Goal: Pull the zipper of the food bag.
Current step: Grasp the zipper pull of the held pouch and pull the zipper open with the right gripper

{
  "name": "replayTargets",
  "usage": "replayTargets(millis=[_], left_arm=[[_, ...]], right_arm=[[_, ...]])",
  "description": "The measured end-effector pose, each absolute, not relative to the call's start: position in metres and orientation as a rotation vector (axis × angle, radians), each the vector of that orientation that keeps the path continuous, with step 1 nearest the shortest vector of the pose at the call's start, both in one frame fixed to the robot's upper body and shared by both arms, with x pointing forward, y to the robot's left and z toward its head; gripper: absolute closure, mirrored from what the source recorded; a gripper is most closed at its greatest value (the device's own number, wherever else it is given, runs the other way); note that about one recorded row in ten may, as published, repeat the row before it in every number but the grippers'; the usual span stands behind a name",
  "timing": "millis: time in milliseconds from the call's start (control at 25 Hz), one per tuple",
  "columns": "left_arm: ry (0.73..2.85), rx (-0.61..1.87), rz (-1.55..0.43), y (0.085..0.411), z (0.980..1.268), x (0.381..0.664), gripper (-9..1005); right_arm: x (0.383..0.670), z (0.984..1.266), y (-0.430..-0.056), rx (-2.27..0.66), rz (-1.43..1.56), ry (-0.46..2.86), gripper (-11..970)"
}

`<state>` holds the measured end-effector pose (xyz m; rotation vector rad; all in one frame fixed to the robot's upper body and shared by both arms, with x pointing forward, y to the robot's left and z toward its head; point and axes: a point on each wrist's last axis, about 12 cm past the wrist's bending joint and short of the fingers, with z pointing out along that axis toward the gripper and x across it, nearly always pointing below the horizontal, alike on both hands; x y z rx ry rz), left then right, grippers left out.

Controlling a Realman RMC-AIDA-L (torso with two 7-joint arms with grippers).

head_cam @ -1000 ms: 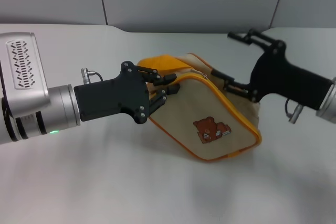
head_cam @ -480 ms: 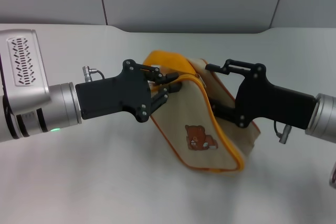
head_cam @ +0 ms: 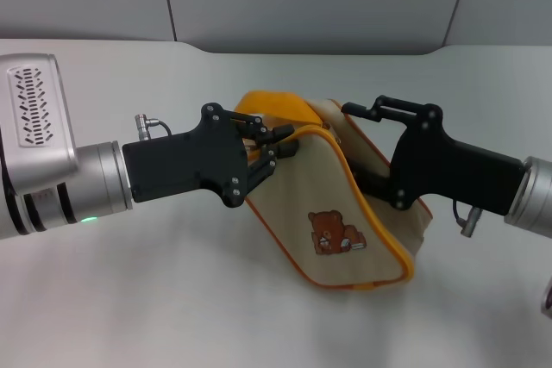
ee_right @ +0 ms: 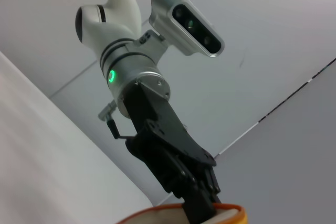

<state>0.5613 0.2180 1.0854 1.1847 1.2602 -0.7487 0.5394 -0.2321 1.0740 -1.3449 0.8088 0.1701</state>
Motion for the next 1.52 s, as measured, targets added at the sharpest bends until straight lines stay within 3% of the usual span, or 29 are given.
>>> replayTargets(millis=[1120,1520], left_arm=[[1.264,1.123,-0.772,0.221,1.081,0.554,905],[1.260,1.125,-0.778,0.220,1.080,0.552,908]], right_arm=[[0.541,1.070,-0.222,-1.430,0.165,0.772,381],[0.541,1.068,-0.220,-1.437,0.173,0.785,786]])
